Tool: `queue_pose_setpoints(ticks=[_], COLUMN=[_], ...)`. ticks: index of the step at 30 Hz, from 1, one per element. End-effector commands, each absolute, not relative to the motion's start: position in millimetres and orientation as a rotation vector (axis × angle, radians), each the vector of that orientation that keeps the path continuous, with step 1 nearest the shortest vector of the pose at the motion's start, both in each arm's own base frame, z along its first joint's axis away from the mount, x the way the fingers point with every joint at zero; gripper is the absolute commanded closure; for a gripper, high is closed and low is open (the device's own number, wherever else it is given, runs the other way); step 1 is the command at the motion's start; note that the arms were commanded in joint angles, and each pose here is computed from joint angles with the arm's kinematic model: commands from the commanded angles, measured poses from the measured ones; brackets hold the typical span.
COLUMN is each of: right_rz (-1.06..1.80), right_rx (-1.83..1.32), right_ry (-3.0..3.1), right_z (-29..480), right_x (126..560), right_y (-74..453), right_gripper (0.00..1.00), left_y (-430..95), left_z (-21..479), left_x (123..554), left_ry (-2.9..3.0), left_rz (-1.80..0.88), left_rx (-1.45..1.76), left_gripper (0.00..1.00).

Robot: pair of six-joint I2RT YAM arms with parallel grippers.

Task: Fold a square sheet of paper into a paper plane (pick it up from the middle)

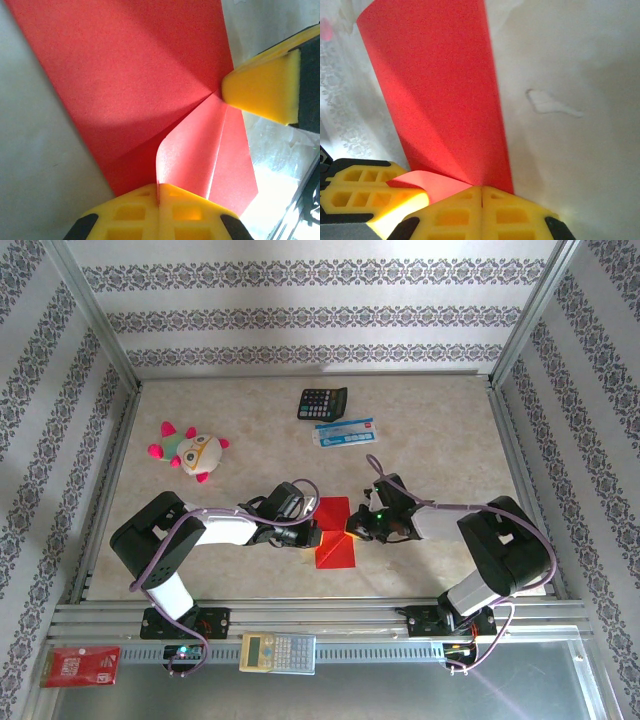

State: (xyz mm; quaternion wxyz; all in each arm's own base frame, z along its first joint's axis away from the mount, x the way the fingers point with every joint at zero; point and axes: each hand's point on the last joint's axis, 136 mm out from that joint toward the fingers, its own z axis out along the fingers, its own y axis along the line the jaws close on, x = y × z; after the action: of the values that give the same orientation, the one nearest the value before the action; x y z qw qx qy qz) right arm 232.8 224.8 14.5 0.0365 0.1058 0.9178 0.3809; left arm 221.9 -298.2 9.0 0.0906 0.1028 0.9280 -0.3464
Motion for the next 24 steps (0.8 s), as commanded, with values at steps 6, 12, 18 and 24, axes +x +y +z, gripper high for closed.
queue_pose_setpoints(ticks=[6, 12, 18, 24], right_rz=[1.113, 1.161, 1.195, 1.207], right_rx=[0.341, 0.296, 0.235, 0.168], right_ry=[2.817, 2.735, 2.736, 2.779], right_z=[13, 46, 51, 40], right_x=[239, 240, 225, 218], right_y=[201, 210, 238, 265], right_gripper=[0.98, 0.98, 0.98, 0.98], left_y=[-230, -230, -230, -229], left_z=[-64, -64, -66, -67], left_x=[178, 178, 178, 178], left_ry=[3.070, 3.068, 3.072, 3.077], left_rz=[-0.564, -0.564, -0.561, -0.556], left_rx=[0.256, 0.250, 0.242, 0.244], left_gripper=[1.00, 1.00, 1.00, 1.00])
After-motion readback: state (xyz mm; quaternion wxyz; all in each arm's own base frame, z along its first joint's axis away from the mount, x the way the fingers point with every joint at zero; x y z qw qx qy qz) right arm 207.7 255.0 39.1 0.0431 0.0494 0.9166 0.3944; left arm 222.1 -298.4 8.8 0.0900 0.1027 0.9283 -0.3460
